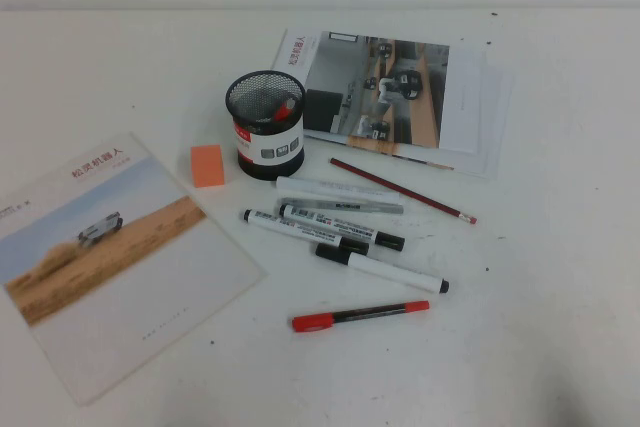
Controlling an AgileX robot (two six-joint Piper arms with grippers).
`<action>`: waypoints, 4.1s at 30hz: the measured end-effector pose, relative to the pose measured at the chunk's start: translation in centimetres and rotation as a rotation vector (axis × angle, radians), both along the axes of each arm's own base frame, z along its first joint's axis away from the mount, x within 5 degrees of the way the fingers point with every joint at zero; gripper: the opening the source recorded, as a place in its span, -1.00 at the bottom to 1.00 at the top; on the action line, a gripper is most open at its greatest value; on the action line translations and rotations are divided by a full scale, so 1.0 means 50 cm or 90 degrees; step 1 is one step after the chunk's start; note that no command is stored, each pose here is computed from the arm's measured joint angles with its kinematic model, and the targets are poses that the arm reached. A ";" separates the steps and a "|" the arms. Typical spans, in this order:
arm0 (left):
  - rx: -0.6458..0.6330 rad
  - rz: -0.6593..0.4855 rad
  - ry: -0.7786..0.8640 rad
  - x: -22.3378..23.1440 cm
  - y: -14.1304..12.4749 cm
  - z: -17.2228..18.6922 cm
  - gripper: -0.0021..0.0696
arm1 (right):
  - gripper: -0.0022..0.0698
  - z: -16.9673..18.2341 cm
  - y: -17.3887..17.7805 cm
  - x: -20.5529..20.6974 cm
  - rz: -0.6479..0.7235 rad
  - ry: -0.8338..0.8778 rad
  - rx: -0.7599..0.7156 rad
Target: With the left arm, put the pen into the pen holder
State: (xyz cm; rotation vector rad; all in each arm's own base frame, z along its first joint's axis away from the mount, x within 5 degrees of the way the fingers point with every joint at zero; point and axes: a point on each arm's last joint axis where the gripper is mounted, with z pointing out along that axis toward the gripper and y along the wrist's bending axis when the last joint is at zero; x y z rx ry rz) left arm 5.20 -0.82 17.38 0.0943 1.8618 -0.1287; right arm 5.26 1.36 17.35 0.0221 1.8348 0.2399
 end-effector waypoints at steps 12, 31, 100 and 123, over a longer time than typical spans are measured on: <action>0.000 0.000 0.000 0.000 0.000 0.000 -0.94 | -1.00 0.000 0.000 0.000 0.000 0.000 0.000; 0.000 0.000 0.000 0.000 0.000 0.000 -0.94 | -1.00 0.000 0.000 0.000 0.000 0.000 0.000; 0.393 -0.716 0.589 0.442 -0.469 0.131 -0.94 | -1.00 0.000 0.000 0.000 0.000 0.000 0.001; 0.583 -0.851 0.474 0.442 -0.583 0.060 -0.14 | -1.00 0.000 0.000 0.000 0.000 0.000 0.001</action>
